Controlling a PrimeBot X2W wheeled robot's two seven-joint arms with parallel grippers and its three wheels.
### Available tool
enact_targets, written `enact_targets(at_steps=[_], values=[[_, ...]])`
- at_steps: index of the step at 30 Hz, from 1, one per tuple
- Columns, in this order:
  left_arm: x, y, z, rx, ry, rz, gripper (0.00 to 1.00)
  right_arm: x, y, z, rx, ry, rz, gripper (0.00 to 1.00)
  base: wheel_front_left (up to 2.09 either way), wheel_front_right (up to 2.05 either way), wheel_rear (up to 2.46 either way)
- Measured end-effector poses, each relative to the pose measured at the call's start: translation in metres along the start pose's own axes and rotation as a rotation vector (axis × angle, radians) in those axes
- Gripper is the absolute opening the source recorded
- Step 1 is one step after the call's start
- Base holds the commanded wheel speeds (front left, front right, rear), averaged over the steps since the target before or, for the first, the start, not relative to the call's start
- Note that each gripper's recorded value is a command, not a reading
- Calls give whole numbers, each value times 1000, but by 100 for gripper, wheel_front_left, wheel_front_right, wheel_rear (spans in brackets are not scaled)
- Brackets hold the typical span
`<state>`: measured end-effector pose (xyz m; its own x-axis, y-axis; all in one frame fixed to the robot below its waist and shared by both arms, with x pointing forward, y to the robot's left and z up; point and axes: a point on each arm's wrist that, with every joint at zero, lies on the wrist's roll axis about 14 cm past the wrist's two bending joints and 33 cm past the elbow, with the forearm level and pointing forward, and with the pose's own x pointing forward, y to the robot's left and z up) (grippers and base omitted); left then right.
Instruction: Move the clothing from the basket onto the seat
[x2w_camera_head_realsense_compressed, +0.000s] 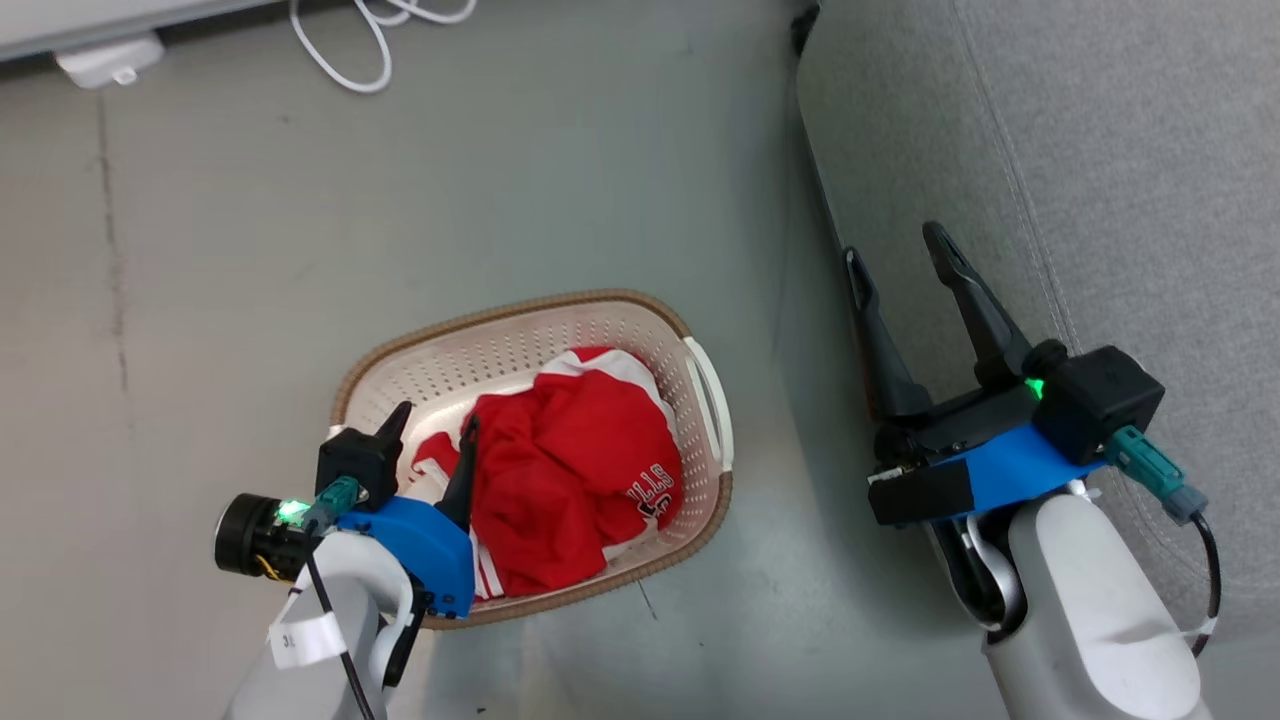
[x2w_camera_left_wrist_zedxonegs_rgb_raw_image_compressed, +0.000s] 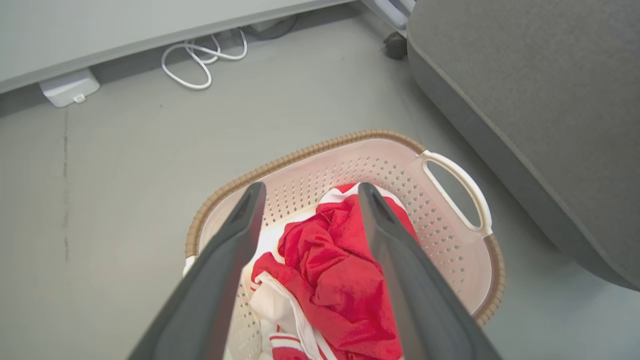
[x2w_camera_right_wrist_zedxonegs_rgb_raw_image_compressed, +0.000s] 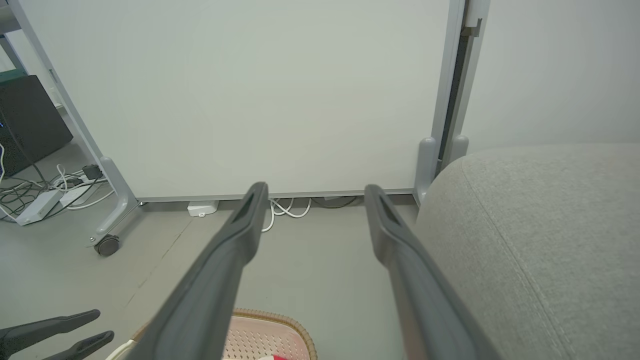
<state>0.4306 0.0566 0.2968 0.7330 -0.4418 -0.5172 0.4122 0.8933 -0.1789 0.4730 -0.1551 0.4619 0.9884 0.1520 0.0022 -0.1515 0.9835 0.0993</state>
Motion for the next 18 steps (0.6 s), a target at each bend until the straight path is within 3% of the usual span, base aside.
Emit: enact_targets(at_steps=[6, 18], values=[[35, -4, -53, -4, 190, -63, 100, 16, -8, -17, -4, 22, 3, 100, 0, 0, 0], [72, -21, -142, 11, 468, -188, 100, 8, -27, -72, 40, 150, -47, 100, 0, 0, 0]])
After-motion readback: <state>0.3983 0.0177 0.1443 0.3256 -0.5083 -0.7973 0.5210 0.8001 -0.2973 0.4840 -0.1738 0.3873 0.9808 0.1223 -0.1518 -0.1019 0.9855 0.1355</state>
